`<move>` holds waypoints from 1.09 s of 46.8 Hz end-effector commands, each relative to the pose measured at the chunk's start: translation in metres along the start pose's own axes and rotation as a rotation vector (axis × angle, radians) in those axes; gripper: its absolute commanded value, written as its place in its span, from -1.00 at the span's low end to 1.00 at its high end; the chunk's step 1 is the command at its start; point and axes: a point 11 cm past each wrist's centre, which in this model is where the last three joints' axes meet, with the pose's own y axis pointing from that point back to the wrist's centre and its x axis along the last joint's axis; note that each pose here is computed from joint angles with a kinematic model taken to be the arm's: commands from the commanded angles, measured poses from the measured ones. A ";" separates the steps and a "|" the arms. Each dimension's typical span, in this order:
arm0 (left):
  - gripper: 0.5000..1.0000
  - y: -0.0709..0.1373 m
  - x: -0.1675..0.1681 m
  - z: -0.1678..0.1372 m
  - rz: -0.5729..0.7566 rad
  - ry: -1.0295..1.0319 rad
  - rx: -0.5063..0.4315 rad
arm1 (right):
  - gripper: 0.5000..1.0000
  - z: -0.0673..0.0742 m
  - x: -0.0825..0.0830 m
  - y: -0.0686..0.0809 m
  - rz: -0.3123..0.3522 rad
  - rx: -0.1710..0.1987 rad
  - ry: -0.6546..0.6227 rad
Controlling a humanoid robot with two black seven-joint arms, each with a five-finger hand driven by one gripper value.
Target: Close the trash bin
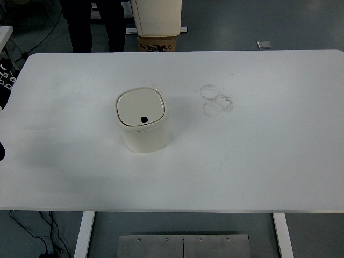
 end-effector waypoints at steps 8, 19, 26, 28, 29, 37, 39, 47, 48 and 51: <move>1.00 0.000 -0.002 -0.007 -0.002 -0.011 0.017 | 0.97 0.000 0.000 0.000 0.000 0.000 0.000; 1.00 0.002 0.002 -0.010 0.006 -0.010 0.022 | 0.97 0.000 0.000 0.000 0.000 0.000 0.000; 1.00 0.004 0.005 -0.011 0.012 -0.012 0.025 | 0.97 0.000 0.000 0.000 0.000 0.000 0.000; 1.00 0.006 0.007 -0.012 0.016 -0.012 0.027 | 0.97 0.000 0.000 0.000 0.000 0.000 0.000; 1.00 0.006 0.008 -0.012 0.018 -0.013 0.028 | 0.97 0.000 0.000 0.000 0.000 0.000 0.000; 1.00 0.006 0.008 -0.014 0.019 -0.012 0.030 | 0.97 0.000 0.000 0.000 0.000 0.000 0.000; 1.00 0.006 0.008 -0.013 0.020 -0.013 0.029 | 0.97 0.001 0.000 0.000 0.000 -0.001 0.000; 1.00 0.009 0.011 -0.015 0.024 -0.014 0.034 | 0.97 0.000 0.000 0.000 0.000 -0.001 0.000; 1.00 0.010 0.012 -0.015 0.027 -0.014 0.036 | 0.97 0.000 0.000 0.000 0.000 -0.001 -0.001; 1.00 0.010 0.013 -0.016 0.029 -0.014 0.037 | 0.97 0.000 0.000 0.000 0.000 -0.001 -0.001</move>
